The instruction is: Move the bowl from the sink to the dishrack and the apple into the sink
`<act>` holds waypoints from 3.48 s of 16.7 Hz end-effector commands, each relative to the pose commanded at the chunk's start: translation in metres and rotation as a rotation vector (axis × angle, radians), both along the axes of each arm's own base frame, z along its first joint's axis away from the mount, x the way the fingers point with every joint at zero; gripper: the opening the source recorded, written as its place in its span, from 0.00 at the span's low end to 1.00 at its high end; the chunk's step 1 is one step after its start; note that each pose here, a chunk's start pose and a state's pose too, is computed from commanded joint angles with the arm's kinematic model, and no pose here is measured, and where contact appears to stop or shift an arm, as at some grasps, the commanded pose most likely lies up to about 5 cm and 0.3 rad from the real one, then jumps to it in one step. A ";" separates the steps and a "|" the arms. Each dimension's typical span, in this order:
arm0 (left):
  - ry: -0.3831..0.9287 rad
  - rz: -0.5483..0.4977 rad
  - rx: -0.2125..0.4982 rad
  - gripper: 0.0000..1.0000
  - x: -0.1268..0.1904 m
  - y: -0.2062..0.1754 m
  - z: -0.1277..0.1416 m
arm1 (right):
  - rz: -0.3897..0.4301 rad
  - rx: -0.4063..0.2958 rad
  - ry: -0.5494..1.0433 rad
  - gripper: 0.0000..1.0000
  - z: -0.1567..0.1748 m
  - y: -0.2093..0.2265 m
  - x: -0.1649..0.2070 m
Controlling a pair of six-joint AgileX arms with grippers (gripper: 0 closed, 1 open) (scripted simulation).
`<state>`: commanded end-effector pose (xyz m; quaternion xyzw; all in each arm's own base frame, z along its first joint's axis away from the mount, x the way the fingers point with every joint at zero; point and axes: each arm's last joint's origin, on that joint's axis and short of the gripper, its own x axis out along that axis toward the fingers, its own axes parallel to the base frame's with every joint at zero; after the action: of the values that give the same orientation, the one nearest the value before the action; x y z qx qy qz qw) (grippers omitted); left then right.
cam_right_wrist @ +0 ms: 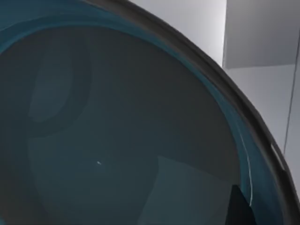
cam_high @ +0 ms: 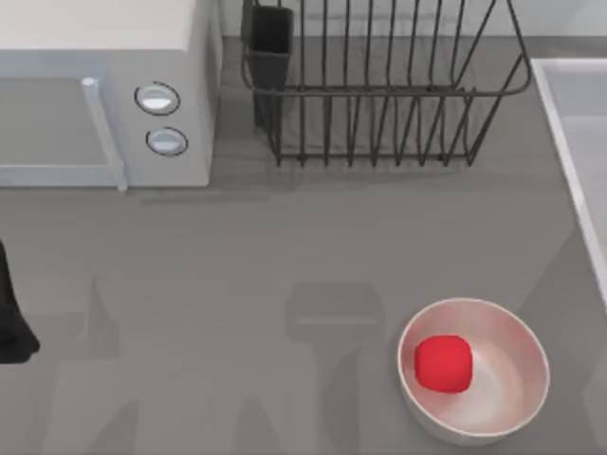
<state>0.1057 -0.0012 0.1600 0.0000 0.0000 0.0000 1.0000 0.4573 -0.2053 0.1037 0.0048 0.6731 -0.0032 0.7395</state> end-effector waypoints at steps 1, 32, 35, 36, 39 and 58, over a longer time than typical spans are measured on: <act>0.000 0.000 0.000 1.00 0.000 0.000 0.000 | 0.001 0.001 0.001 0.00 0.019 -0.006 -0.011; 0.000 0.000 0.000 1.00 0.000 0.000 0.000 | 0.157 -0.393 -0.327 0.00 0.257 0.122 -0.147; 0.000 0.000 0.000 1.00 0.000 0.000 0.000 | 0.215 -0.459 -0.566 0.00 0.258 0.207 -0.107; 0.000 0.000 0.000 1.00 0.000 0.000 0.000 | 0.229 -0.460 -0.657 0.00 0.258 0.240 -0.099; 0.000 0.000 0.000 1.00 0.000 0.000 0.000 | 0.236 -0.394 -0.944 0.00 0.265 0.338 -0.101; 0.000 0.000 0.000 1.00 0.000 0.000 0.000 | 0.006 -0.030 -1.463 0.00 0.279 0.479 -0.148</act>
<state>0.1057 -0.0012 0.1600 0.0000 0.0000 0.0000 1.0000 0.3090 0.2741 0.3824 -0.0063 0.0070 -0.0065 0.9999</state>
